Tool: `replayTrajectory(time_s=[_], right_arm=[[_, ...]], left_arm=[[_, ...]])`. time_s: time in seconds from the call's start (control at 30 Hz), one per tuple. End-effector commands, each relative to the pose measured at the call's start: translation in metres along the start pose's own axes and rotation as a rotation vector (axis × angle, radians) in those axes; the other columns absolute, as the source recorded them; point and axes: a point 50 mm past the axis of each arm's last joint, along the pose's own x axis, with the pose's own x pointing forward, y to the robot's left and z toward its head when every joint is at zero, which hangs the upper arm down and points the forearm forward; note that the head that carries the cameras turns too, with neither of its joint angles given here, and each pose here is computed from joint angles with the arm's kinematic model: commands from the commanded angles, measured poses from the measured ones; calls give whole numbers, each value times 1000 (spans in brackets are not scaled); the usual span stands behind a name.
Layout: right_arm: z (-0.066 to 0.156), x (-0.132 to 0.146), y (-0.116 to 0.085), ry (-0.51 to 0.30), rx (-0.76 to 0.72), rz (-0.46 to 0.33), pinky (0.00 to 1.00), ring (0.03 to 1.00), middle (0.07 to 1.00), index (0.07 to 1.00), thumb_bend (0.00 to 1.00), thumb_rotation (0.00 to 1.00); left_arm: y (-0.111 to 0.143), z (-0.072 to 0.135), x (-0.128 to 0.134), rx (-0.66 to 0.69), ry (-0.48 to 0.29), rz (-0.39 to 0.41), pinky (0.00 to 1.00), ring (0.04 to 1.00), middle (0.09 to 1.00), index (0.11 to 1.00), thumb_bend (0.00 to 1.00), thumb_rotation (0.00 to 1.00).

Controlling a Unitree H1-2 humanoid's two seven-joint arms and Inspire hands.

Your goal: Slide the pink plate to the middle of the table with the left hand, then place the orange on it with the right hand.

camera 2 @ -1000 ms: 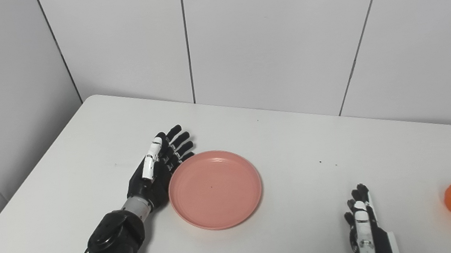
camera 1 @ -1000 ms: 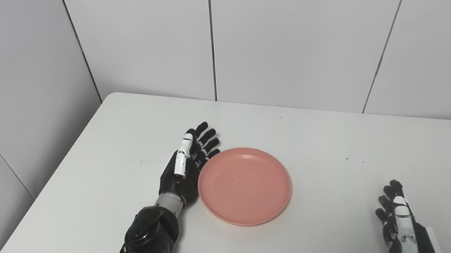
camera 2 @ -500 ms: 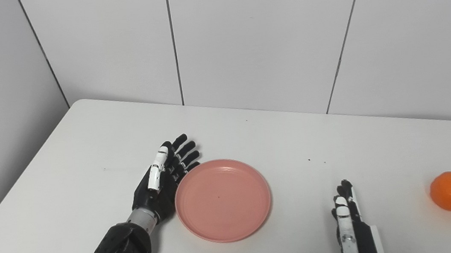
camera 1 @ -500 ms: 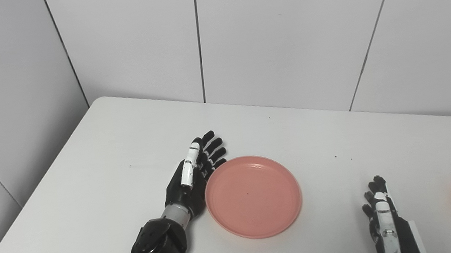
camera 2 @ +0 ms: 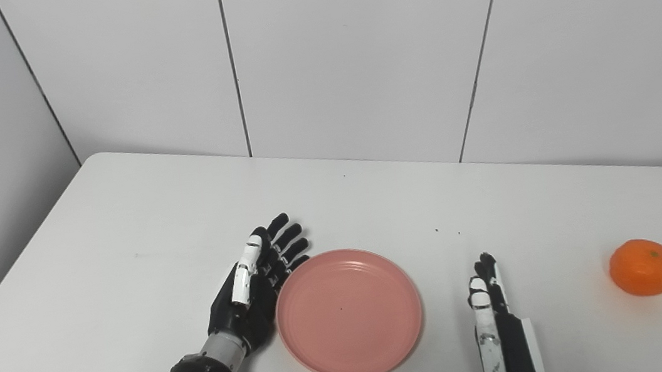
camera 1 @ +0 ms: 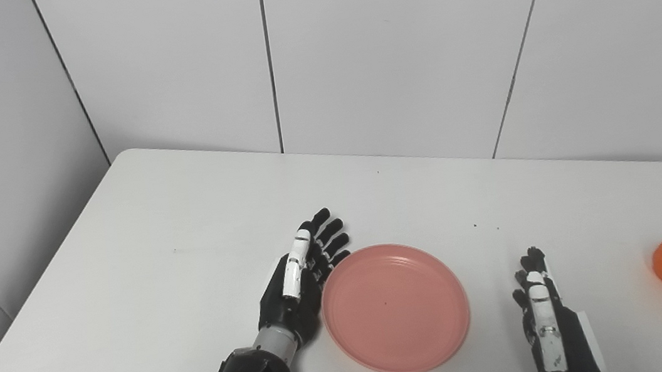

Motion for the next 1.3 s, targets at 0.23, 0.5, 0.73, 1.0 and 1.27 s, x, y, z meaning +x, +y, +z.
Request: replayTrajectory(time_s=[0.23,0.5,0.73,1.0,1.27], right_arm=[[15,5,8,-83,-16,-11,995,990,1000,1000,248,1000],[23,8,9,-113,-60,-30,950,967,986,986,248,1000],[41,19,7,-153,-157,-33,931,937,953,953,235,1000],[71,29,-5,-255,-346,-71,869,914,937,933,299,1000],[97,36,-15,-349,-600,-154,795,862,894,891,574,1000]], left_arm=[[-3,-2,-6,38,7,-30,927,931,940,928,377,1000],[-1,0,-11,78,-5,-40,931,935,940,925,377,1000],[4,2,-14,97,-14,-34,933,933,936,923,384,1000],[13,-2,-16,91,-19,-33,936,931,936,928,370,1000],[26,-5,-15,73,-16,-41,950,940,943,931,374,1000]])
